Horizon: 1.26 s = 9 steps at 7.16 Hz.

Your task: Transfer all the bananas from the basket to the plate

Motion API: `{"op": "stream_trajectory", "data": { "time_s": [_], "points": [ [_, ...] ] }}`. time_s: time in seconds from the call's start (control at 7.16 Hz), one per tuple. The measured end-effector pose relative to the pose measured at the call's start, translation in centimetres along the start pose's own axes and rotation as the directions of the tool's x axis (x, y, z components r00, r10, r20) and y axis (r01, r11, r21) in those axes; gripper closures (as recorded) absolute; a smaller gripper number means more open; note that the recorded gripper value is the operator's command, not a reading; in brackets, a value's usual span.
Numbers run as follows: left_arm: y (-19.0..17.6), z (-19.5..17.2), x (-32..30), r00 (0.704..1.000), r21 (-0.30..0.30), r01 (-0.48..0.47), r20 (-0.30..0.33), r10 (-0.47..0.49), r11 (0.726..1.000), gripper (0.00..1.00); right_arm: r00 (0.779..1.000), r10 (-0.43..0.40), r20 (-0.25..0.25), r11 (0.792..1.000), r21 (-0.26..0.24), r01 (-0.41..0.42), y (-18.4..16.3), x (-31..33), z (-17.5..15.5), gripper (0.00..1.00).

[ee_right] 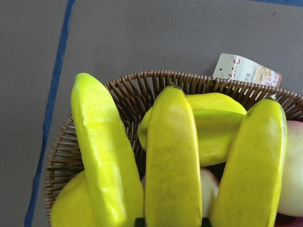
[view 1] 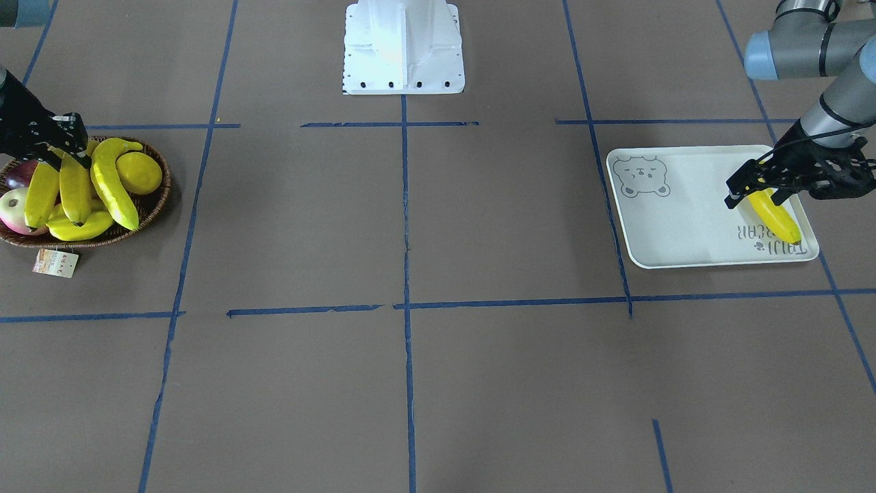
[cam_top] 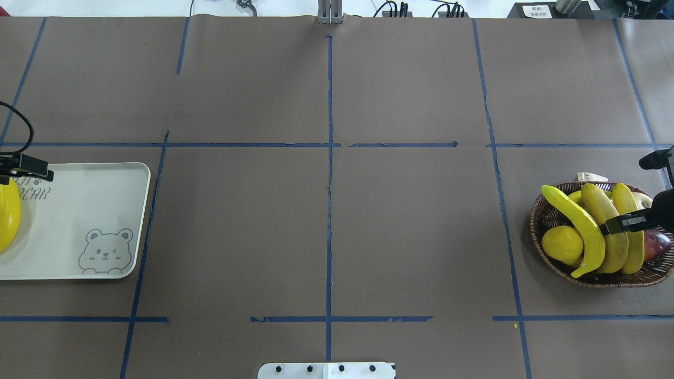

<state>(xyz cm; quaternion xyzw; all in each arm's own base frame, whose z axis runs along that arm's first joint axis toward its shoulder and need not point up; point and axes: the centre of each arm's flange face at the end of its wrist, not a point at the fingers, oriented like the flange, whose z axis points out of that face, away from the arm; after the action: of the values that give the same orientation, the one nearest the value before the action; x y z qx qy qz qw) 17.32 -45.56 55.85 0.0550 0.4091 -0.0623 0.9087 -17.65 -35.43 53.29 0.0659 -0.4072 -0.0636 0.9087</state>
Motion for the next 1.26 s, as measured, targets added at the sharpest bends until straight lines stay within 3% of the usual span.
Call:
{"op": "stream_trajectory", "data": {
  "time_s": [0.28,0.56,1.26],
  "points": [
    [0.0,0.1,0.0,1.0,-0.001,0.001,0.001,-0.001,1.0,0.0,0.999,-0.01,0.034,1.0,-0.01,0.011,0.2,-0.5,-0.6,0.98],
    [0.0,0.1,-0.1,1.0,-0.002,0.001,0.001,-0.001,1.0,0.0,0.994,0.012,0.106,1.0,-0.011,-0.011,0.0,-0.2,-3.3,0.98],
    [-0.2,0.2,0.1,1.0,-0.001,0.0,-0.001,0.0,1.0,0.0,0.974,0.042,0.223,0.998,0.038,-0.052,-1.1,0.7,-9.3,1.0]
  ]
}}
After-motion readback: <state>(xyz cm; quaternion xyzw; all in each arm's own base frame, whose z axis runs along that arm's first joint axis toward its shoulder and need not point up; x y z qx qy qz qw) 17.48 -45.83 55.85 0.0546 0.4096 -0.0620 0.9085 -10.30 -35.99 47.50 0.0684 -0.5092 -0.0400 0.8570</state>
